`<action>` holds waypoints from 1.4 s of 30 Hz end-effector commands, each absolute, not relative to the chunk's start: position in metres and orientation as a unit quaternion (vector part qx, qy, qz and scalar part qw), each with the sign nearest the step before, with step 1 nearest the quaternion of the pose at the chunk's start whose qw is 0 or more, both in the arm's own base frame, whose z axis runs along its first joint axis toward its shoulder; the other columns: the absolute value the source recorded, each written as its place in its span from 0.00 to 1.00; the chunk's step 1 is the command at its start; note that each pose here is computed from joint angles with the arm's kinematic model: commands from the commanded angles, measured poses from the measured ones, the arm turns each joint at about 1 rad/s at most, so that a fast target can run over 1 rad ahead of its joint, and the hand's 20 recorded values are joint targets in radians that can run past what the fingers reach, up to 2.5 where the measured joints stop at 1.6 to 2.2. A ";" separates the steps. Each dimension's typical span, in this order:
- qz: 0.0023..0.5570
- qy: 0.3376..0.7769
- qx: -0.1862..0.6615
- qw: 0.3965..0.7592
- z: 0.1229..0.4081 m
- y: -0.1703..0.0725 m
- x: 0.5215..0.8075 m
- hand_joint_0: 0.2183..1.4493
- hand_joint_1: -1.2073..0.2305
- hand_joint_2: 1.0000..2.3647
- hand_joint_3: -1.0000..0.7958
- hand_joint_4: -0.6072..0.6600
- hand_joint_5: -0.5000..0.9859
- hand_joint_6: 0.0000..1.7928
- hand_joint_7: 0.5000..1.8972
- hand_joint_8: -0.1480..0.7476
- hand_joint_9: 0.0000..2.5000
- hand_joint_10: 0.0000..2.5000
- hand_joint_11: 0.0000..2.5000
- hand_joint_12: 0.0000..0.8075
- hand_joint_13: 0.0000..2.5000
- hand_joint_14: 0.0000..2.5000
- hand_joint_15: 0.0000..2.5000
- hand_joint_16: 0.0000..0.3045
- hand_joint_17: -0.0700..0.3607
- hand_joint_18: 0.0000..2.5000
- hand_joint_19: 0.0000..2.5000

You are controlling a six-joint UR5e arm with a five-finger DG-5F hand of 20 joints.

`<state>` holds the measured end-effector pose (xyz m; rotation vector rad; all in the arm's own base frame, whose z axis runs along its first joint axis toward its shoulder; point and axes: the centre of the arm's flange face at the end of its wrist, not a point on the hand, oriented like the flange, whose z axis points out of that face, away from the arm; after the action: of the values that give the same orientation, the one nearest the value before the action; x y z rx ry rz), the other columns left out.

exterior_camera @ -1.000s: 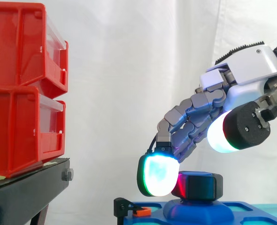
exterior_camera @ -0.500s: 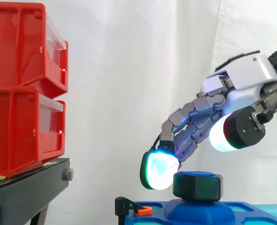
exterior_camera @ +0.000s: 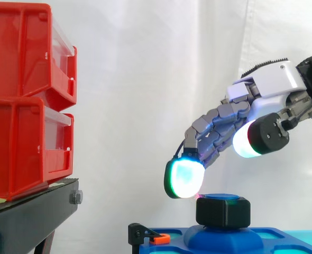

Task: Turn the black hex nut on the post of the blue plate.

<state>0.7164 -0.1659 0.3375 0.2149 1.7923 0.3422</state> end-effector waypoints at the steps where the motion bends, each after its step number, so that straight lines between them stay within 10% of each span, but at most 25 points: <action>1: 0.149 0.771 0.090 0.612 0.341 -0.163 0.719 0.21 0.53 0.00 0.28 0.64 0.21 0.28 0.20 0.46 0.16 0.00 0.00 0.47 0.18 0.00 0.04 0.19 0.46 0.07 0.08; 18: 0.143 0.764 0.086 0.623 0.342 -0.100 0.737 0.20 0.55 0.00 0.28 0.64 0.21 0.28 0.20 0.46 0.16 0.00 0.00 0.48 0.17 0.00 0.04 0.19 0.47 0.07 0.07; 42: 0.140 0.783 0.092 0.599 0.333 -0.087 0.731 0.20 0.56 0.00 0.28 0.66 0.21 0.28 0.22 0.46 0.16 0.00 0.00 0.48 0.17 0.00 0.04 0.19 0.47 0.07 0.07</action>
<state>0.7321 -0.0851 0.3334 0.2096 1.8100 0.3278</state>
